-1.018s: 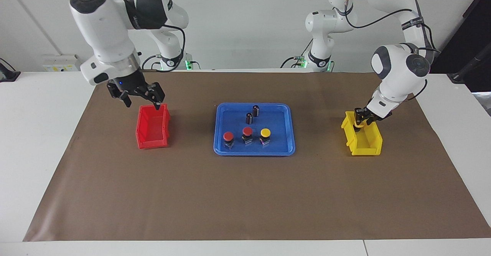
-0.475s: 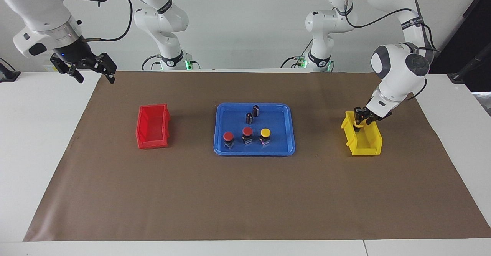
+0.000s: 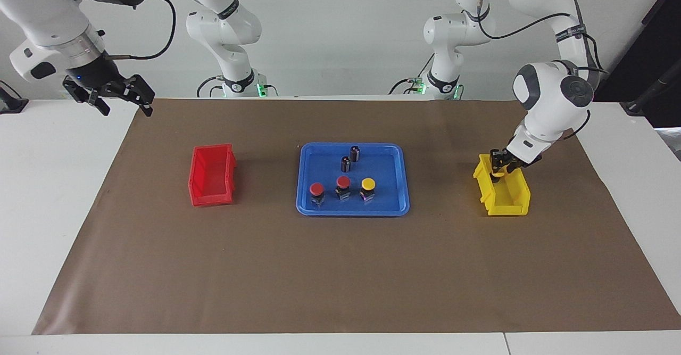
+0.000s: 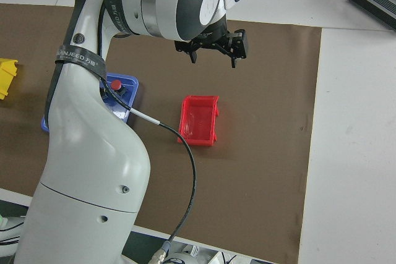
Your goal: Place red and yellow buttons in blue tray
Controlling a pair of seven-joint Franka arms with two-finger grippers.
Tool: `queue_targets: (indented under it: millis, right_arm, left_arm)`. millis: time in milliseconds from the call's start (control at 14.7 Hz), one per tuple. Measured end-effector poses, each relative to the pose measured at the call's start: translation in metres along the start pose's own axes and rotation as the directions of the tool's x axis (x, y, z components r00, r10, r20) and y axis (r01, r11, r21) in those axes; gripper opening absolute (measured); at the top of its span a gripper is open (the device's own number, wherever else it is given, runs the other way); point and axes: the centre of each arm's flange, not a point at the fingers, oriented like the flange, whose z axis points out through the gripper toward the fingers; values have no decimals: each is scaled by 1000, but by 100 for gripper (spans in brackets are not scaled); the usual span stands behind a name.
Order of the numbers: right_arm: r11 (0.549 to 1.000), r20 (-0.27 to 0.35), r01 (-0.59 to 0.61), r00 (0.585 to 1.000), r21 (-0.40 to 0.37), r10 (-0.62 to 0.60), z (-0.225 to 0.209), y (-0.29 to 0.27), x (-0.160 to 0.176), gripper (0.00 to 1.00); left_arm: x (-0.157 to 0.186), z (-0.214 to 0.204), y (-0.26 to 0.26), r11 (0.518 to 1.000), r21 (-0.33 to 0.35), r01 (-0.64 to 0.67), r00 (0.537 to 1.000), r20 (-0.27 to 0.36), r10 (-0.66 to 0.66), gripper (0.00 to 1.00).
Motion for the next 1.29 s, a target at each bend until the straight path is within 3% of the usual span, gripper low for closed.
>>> queue_targets:
  millis: [1289]
  right_arm:
    - [1000,4,-1,1000,1,1,2,0,0,100]
  left_arm:
    - [-3,3,9,1000,4,4,999,-38,-4,46]
